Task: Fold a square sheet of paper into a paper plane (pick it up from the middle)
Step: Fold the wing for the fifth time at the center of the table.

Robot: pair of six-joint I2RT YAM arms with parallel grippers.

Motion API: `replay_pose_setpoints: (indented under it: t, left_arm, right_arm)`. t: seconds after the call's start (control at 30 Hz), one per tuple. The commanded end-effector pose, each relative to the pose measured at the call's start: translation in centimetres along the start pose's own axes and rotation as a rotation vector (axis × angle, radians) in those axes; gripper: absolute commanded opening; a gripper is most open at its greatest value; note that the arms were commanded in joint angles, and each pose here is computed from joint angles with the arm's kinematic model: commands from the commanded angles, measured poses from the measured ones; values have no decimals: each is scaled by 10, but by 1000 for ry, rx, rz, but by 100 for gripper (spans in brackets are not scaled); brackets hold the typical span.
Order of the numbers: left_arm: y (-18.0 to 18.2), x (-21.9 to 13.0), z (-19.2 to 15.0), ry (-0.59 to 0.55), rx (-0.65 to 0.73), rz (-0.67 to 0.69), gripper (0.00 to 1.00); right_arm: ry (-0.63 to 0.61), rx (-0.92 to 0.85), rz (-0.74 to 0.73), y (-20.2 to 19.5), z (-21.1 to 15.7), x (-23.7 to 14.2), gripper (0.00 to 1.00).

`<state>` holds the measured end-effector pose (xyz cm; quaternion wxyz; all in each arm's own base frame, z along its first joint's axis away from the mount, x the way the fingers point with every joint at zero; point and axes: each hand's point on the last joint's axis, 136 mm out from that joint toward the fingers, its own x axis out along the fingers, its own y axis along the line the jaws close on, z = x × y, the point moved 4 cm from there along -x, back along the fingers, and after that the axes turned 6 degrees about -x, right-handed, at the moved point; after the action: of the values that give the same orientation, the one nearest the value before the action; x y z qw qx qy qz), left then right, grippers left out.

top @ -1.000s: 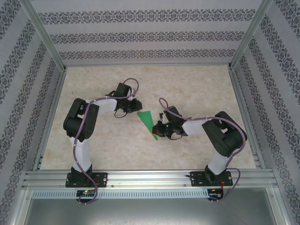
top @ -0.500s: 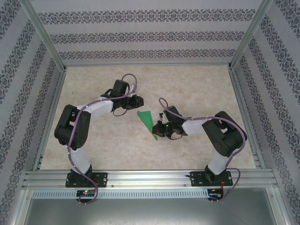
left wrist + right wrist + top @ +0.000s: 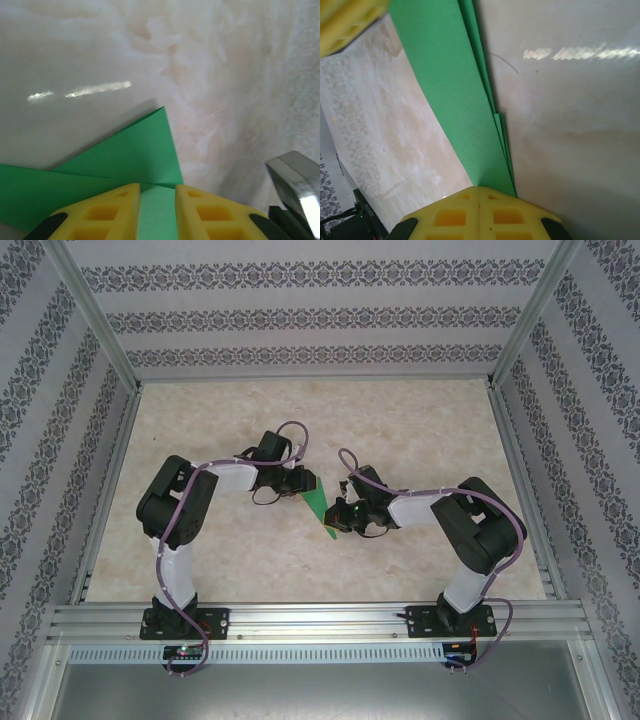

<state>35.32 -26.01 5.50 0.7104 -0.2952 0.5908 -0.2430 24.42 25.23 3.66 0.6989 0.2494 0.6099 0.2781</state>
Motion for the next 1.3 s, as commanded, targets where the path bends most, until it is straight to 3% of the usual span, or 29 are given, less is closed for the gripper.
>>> replay_pose_setpoints:
  t: [0.0,0.17,0.63,1.07,1.27]
  left_arm:
    - [4,7,5,-6,24,16,26]
    - [27,11,-4,13,3,102,25]
    - [37,15,-12,37,-16,118,24]
    - [40,17,-13,44,-29,130,24]
    - [41,17,-14,46,-32,135,24]
  right_arm:
    - [147,121,-325,-73,-52,3,0]
    - [94,88,-274,-53,-35,-3,0]
    - [-39,-8,-14,31,20,-18,0]
    - [-14,0,-5,37,43,16,0]
    - [28,20,-72,19,36,25,0]
